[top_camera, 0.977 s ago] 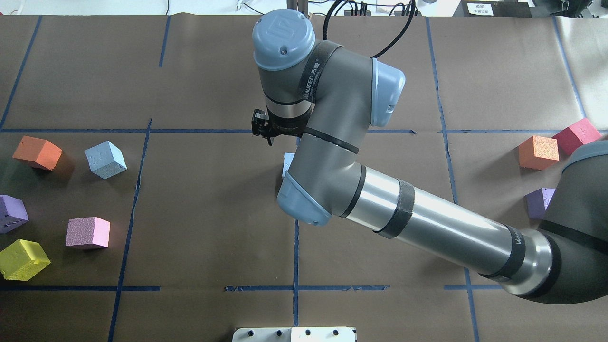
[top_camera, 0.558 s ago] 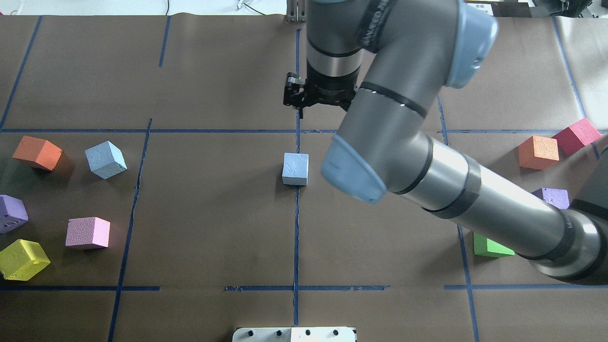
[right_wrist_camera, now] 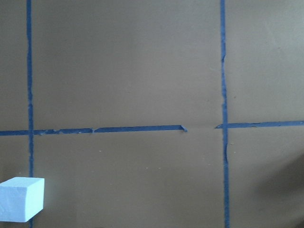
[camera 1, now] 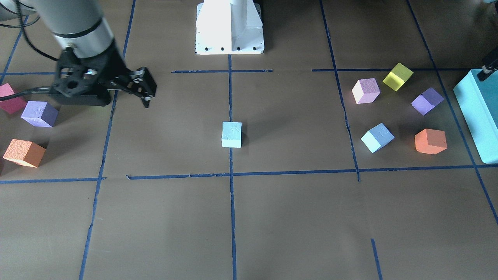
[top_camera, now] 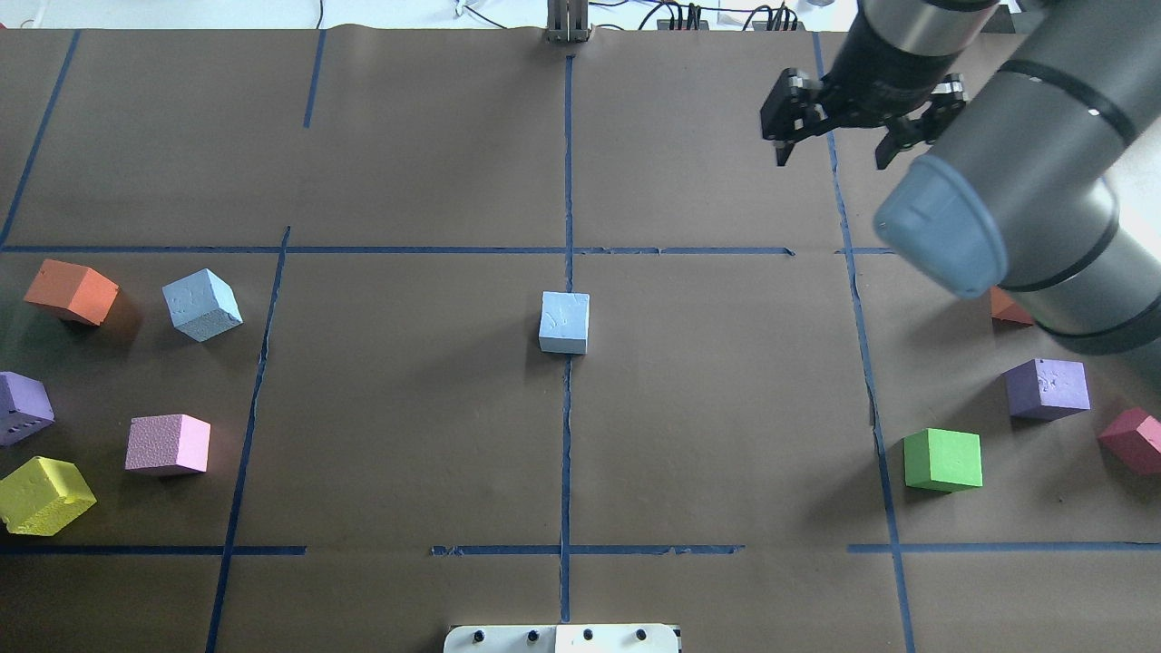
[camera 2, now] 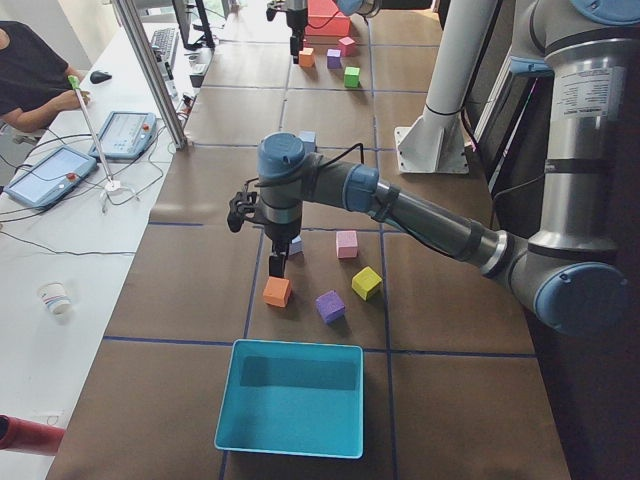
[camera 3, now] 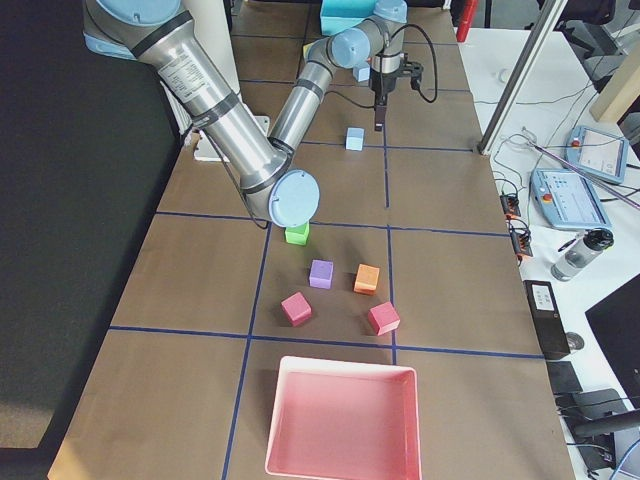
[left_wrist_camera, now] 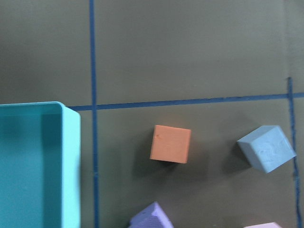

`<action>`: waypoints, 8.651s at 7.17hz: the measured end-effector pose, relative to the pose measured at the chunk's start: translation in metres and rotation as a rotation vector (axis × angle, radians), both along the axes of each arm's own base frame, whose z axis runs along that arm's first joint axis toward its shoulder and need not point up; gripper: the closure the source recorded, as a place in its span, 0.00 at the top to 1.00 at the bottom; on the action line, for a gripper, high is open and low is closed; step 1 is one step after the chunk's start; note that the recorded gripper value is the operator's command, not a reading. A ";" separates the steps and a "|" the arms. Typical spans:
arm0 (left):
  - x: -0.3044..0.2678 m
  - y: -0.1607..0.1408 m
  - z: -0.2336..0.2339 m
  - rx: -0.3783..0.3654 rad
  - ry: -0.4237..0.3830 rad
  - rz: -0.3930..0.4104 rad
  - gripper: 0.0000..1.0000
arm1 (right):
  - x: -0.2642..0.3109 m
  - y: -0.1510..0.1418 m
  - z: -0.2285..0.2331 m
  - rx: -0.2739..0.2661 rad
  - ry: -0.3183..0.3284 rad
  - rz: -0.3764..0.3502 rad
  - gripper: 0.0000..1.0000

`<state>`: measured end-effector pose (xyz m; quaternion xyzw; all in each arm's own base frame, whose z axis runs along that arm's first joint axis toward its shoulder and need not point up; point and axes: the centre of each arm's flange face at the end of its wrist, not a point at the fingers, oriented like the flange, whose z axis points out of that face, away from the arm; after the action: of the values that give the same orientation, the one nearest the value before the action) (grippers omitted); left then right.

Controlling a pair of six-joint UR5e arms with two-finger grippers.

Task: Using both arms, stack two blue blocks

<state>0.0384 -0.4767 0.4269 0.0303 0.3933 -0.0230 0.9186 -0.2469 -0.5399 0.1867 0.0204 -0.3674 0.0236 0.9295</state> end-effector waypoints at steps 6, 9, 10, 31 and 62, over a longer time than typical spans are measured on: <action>0.179 -0.036 -0.007 -0.192 -0.008 -0.236 1.00 | 0.177 -0.022 0.145 0.136 0.057 -0.174 1.00; 0.234 -0.050 0.024 -0.205 -0.028 -0.307 1.00 | 0.228 -0.015 0.197 0.138 0.033 -0.211 1.00; 0.243 -0.052 0.030 -0.204 -0.043 -0.314 1.00 | 0.234 -0.013 0.203 0.135 0.025 -0.213 1.00; 0.245 0.004 -0.145 -0.150 -0.076 -0.099 0.00 | 0.275 0.016 0.254 0.047 0.024 -0.149 1.00; 0.481 -0.010 -0.370 0.005 -0.044 0.068 1.00 | 0.313 0.069 0.361 0.052 -0.096 -0.066 1.00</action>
<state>0.5198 -0.4863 0.0568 0.0196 0.3739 0.0099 0.9272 0.0662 -0.4712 0.5482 0.0314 -0.4124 -0.0156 0.9103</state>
